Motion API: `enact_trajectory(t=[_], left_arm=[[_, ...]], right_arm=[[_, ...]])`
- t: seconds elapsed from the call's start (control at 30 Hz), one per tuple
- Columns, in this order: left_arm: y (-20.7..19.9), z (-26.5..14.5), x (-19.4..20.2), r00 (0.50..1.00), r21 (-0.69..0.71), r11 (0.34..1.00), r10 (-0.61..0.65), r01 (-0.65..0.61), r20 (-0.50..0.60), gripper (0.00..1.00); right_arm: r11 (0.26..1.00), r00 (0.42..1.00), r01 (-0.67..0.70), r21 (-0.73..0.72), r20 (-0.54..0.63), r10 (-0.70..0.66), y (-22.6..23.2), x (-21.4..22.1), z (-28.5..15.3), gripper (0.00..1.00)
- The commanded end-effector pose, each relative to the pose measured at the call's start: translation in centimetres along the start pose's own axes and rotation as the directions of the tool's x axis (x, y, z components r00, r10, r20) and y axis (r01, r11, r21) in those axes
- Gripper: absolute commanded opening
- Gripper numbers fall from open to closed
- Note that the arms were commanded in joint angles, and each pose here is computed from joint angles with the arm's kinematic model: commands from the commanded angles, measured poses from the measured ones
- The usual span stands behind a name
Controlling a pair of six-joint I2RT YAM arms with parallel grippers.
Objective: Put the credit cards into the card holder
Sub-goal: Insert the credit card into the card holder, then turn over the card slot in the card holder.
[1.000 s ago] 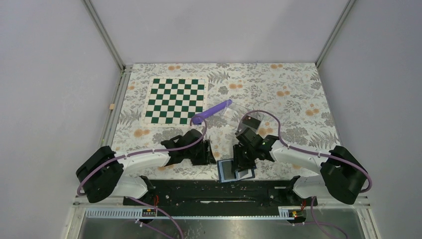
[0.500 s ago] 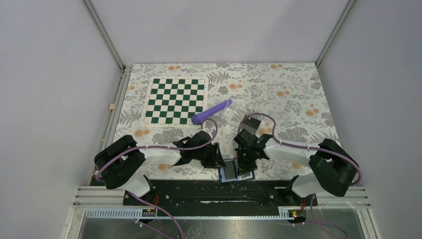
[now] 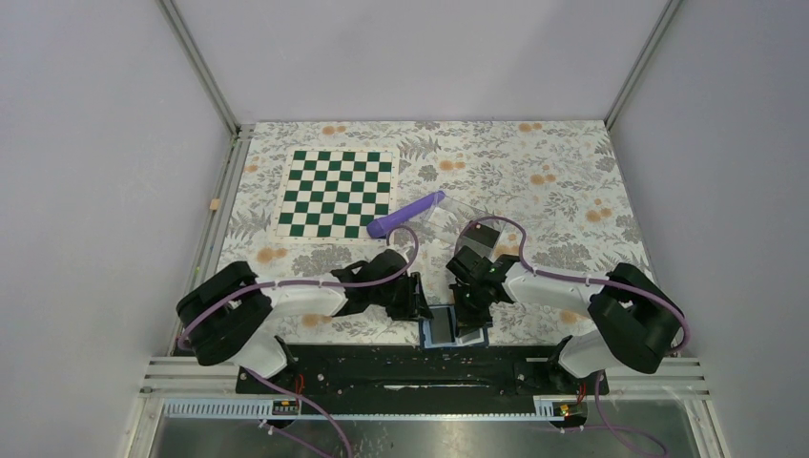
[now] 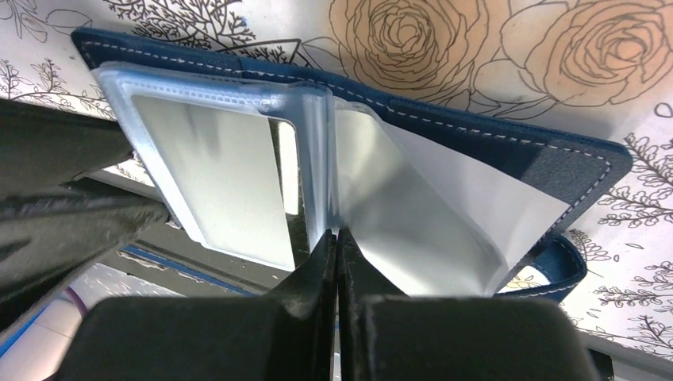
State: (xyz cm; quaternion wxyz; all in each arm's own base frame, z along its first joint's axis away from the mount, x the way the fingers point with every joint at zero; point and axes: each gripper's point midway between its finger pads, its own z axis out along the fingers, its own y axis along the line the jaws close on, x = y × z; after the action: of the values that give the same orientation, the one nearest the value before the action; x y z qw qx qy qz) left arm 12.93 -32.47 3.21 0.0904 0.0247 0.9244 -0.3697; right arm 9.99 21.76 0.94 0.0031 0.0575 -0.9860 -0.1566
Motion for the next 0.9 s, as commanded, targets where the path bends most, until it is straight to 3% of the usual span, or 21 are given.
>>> enact_trajectory(t=[0.0,0.33,0.7,0.87], left_arm=[[-3.9,-2.1,-2.4,0.990,0.039,0.995,0.085,-0.090,0.111,0.38],[-4.5,-2.0,-1.6,0.992,0.034,0.995,0.086,-0.090,0.095,0.29],[-1.2,0.1,-0.5,0.998,-0.076,0.996,0.059,-0.056,0.032,0.35],[-1.6,0.6,-0.4,0.998,-0.045,0.997,0.065,-0.064,0.021,0.32]], right_arm=[[1.000,1.000,0.017,0.000,0.012,-0.017,0.4,-0.5,0.2,0.00],[1.000,1.000,0.020,-0.005,0.002,-0.020,0.5,-0.4,0.3,0.00],[1.000,1.000,0.021,-0.010,-0.001,-0.021,0.6,-0.4,0.3,0.00],[1.000,1.000,0.022,-0.013,-0.006,-0.022,0.7,-0.4,0.3,0.00]])
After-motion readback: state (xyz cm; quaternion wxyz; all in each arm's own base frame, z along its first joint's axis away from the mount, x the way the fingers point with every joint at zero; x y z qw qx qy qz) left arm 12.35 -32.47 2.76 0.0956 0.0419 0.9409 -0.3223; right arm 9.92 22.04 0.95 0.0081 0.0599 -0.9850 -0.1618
